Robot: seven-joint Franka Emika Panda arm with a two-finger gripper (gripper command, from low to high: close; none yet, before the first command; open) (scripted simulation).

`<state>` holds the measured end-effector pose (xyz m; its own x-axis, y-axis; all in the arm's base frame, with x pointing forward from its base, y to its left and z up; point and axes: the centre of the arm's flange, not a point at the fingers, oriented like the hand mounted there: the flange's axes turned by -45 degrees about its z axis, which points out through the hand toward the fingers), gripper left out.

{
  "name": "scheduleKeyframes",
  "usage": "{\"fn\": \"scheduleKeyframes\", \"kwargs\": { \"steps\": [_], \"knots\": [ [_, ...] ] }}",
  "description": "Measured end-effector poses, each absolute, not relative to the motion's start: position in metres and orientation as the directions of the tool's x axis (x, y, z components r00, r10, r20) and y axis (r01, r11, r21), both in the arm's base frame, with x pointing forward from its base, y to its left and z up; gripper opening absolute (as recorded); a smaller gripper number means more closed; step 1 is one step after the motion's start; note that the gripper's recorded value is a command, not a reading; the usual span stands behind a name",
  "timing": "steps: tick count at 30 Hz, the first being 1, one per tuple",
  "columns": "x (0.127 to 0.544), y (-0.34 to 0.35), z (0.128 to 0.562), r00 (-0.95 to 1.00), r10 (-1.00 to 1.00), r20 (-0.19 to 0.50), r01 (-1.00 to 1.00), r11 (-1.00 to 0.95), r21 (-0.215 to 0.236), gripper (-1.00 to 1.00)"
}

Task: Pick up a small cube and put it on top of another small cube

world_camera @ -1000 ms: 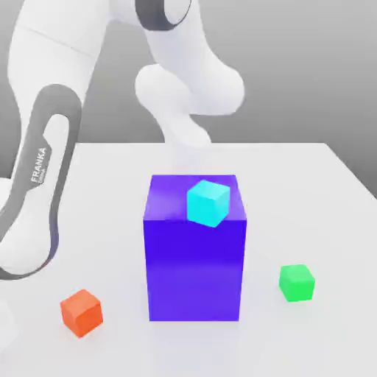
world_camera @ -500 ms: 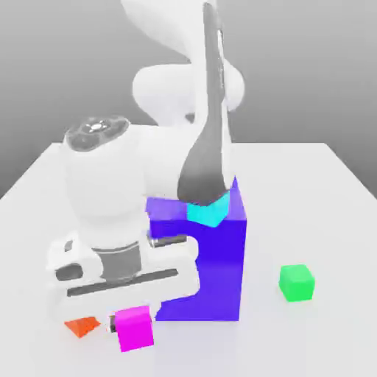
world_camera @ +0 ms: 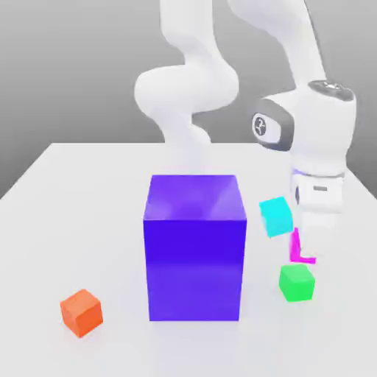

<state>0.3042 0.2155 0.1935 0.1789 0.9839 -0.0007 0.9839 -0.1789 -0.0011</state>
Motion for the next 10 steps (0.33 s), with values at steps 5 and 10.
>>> {"fn": "scheduleKeyframes", "kwargs": {
  "steps": [5,10],
  "knots": [
    [0.304,0.215,0.184,0.179,0.984,-0.001,0.984,-0.179,-0.001,1.00],
    [0.304,0.216,0.196,0.176,0.984,0.000,0.984,-0.176,0.000,1.00]
  ]
}}
